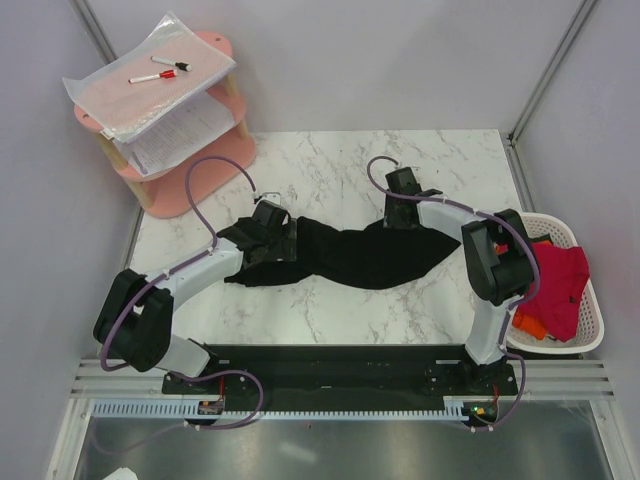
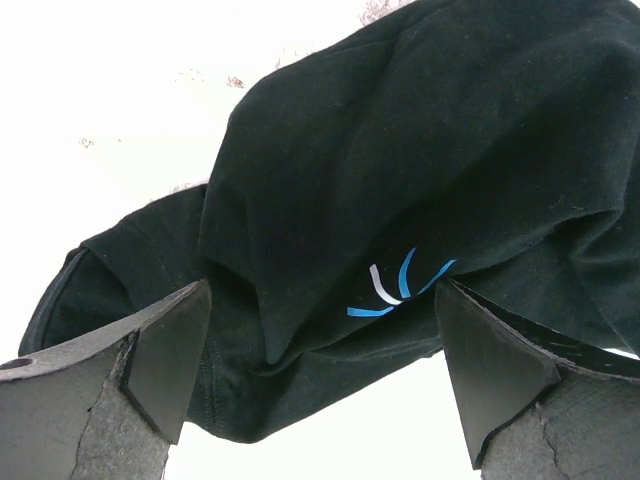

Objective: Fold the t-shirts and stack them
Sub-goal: Flatten out the tshirt

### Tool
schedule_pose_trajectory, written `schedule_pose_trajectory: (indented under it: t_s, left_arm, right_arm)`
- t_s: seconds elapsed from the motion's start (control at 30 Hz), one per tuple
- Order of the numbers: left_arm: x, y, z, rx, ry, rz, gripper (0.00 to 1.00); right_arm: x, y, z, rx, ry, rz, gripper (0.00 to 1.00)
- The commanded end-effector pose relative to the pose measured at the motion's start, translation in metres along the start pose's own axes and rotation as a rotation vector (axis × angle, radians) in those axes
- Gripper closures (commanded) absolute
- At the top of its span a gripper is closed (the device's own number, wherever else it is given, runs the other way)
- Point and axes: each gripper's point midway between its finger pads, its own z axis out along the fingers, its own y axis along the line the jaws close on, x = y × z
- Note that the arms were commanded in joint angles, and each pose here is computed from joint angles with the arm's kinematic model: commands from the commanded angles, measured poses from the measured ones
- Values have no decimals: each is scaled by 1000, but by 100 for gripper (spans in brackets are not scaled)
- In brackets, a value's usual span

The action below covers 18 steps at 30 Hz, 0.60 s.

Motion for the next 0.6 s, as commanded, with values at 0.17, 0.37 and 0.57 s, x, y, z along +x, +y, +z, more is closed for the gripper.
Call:
schedule_pose_trajectory:
  t_s: [0.17,0.37,0.57]
  left_arm:
    - [-30,-3,-6,-3,-76,27,0]
    - [-65,-12,-11,6,-139,50,0]
    - [-98,-28,-11,40,-188,81,0]
  right_arm:
    - [9,7,35,29,32,-22,45]
    - [6,25,57,-29,39,-24,100]
    - [-63,50,20,-135,-125,10,100]
